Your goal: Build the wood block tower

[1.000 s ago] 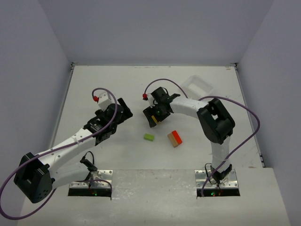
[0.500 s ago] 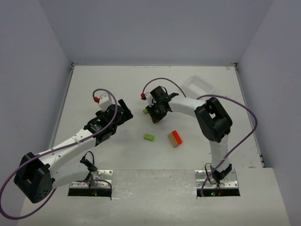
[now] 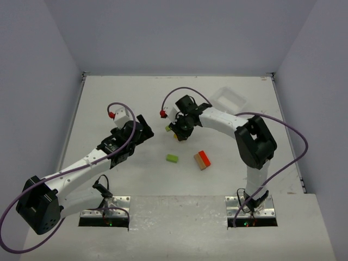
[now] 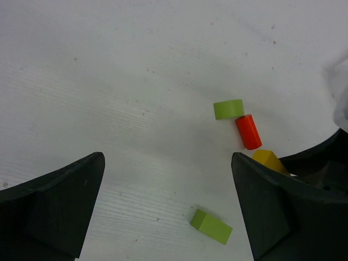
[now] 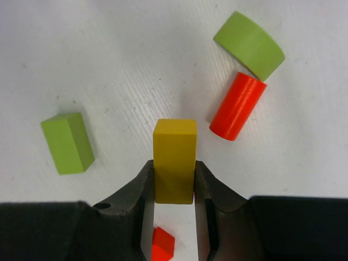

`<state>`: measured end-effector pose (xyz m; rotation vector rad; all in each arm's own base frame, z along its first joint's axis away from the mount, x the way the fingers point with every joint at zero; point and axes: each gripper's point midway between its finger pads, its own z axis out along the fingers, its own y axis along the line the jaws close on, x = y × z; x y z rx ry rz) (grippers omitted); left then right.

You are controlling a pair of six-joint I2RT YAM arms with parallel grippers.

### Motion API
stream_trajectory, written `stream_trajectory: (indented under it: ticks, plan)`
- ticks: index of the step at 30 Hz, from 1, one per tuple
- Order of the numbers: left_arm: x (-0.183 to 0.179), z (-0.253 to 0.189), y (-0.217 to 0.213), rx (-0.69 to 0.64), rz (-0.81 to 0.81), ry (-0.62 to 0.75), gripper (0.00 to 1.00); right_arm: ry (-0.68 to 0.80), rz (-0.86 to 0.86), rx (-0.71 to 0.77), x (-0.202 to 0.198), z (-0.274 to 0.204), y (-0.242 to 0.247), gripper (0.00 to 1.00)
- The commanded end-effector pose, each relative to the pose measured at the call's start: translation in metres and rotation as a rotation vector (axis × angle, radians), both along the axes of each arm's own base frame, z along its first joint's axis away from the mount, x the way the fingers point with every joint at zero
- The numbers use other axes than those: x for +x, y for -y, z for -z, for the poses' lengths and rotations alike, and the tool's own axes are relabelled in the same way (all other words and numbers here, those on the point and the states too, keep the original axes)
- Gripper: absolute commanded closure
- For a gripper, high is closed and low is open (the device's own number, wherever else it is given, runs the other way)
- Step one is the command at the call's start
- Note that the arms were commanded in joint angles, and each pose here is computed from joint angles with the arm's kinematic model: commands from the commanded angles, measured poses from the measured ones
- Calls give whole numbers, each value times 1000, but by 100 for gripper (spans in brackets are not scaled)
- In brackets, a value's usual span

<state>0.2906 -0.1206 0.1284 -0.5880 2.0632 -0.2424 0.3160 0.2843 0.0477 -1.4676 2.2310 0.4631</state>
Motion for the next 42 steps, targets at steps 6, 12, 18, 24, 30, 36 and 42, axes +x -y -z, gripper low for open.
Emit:
stream_trajectory:
  ticks: [6, 12, 18, 24, 30, 36, 42]
  plan:
    - [2, -18, -2, 14, 30, 40, 0, 294, -552, 93, -34, -103, 11, 89]
    - [-4, -20, 5, 35, 126, 45, 0, 283, -772, 0, -68, -83, 67, 88]
    - [-3, -28, 4, 79, 158, 54, 0, 157, -882, -104, -96, -56, 102, 87]
    - [1, -33, 9, 108, 209, 65, 0, 122, -875, -123, -98, -24, 107, 86]
    - [0, -34, 5, 124, 201, 76, 0, 125, -850, -127, -86, -2, 100, 82]
    - [-1, -35, 2, 133, 191, 81, 0, 100, -840, -119, -76, 14, 92, 82]
    - [-1, -32, 1, 140, 186, 73, 0, 103, -836, -113, -78, 19, 92, 81]
